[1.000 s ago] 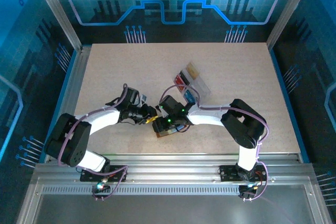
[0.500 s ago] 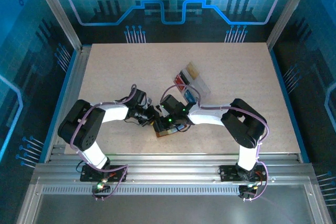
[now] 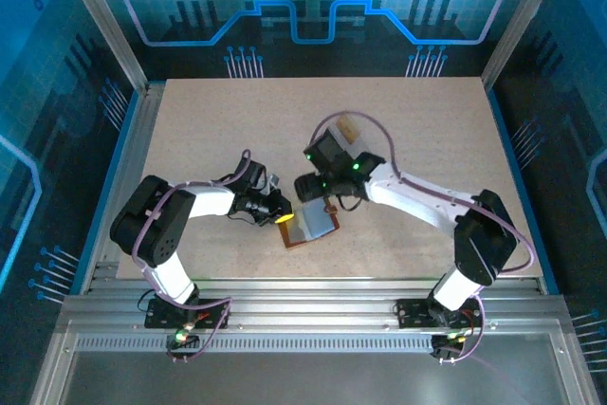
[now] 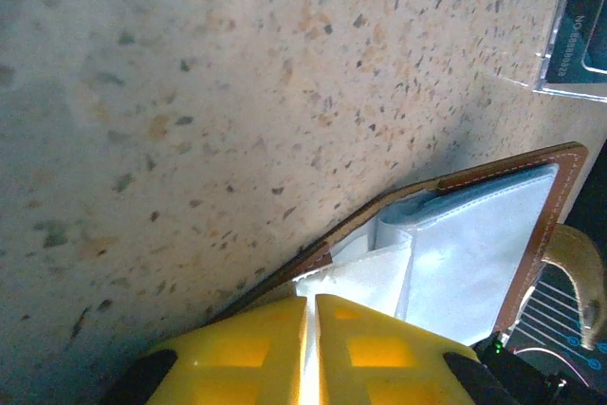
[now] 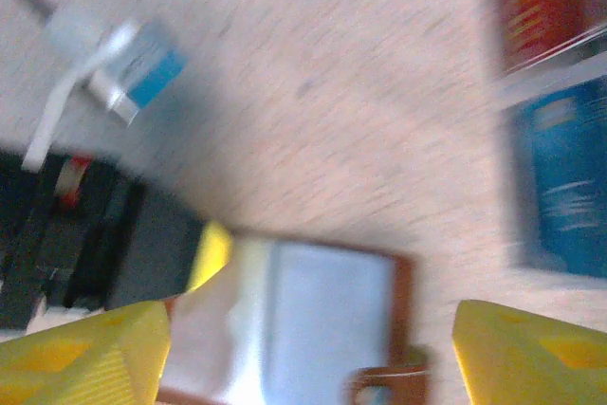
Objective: Put the credit cards into the card holder
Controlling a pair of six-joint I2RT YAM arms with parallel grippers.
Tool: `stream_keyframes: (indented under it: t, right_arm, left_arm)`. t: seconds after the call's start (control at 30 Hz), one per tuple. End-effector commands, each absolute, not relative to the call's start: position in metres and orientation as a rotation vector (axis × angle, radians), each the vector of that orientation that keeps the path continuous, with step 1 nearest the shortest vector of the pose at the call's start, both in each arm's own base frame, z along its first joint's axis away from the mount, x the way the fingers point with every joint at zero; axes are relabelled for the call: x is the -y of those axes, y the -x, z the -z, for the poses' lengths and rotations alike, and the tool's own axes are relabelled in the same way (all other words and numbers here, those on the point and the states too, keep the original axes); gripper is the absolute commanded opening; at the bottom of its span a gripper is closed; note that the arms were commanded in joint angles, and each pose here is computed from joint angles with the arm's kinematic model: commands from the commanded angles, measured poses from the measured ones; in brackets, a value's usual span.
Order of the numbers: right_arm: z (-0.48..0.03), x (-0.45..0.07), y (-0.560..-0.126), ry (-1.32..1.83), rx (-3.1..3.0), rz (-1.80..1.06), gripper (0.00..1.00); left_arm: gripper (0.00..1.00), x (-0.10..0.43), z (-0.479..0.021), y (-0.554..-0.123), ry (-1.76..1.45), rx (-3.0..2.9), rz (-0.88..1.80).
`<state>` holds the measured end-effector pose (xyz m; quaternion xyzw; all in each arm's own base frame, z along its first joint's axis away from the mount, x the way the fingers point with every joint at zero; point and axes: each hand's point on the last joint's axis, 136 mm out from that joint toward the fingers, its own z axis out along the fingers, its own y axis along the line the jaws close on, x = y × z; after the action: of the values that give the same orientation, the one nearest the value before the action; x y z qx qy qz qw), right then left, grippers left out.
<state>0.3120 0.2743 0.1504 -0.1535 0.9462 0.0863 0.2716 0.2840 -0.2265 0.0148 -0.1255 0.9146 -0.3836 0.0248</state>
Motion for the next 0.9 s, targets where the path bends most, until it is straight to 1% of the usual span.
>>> stream_keyframes:
  t: [0.0, 0.13, 0.2, 0.27, 0.4, 0.47, 0.6, 0.8, 0.87]
  right_arm:
    - [-0.163, -0.193, -0.334, 0.34, -2.525, 0.334, 0.84]
    - [-0.161, -0.178, -0.354, 0.352, -2.501, 0.563, 0.88]
    - [-0.157, -0.178, -0.361, 0.37, -2.496, 0.625, 0.88]
    - [-0.15, -0.186, -0.364, 0.404, -2.508, 0.607, 0.83]
    - [-0.132, -0.214, -0.365, 0.471, -2.559, 0.41, 0.69]
    - [-0.125, -0.216, -0.367, 0.475, -2.582, 0.383, 0.6]
    - [-0.11, -0.22, -0.371, 0.496, -2.635, 0.32, 0.5]
    - [-0.088, -0.217, -0.378, 0.509, -2.695, 0.31, 0.47]
    - [-0.085, -0.216, -0.381, 0.519, -2.698, 0.31, 0.45]
  left_arm:
    - [0.12, 0.214, 0.02, -0.267, 0.401, -2.946, 1.016]
    - [0.12, 0.215, 0.019, -0.267, 0.395, -2.944, 1.017]
    - [0.12, 0.216, 0.018, -0.267, 0.394, -2.943, 1.022]
    - [0.12, 0.217, 0.017, -0.267, 0.393, -2.942, 1.03]
    - [0.13, 0.219, 0.016, -0.267, 0.385, -2.941, 1.036]
    - [0.13, 0.22, 0.015, -0.267, 0.38, -2.938, 1.037]
    - [0.13, 0.219, 0.014, -0.267, 0.377, -2.937, 1.034]
    - [0.13, 0.22, 0.014, -0.266, 0.373, -2.94, 1.034]
    - [0.13, 0.221, 0.014, -0.266, 0.369, -2.94, 1.034]
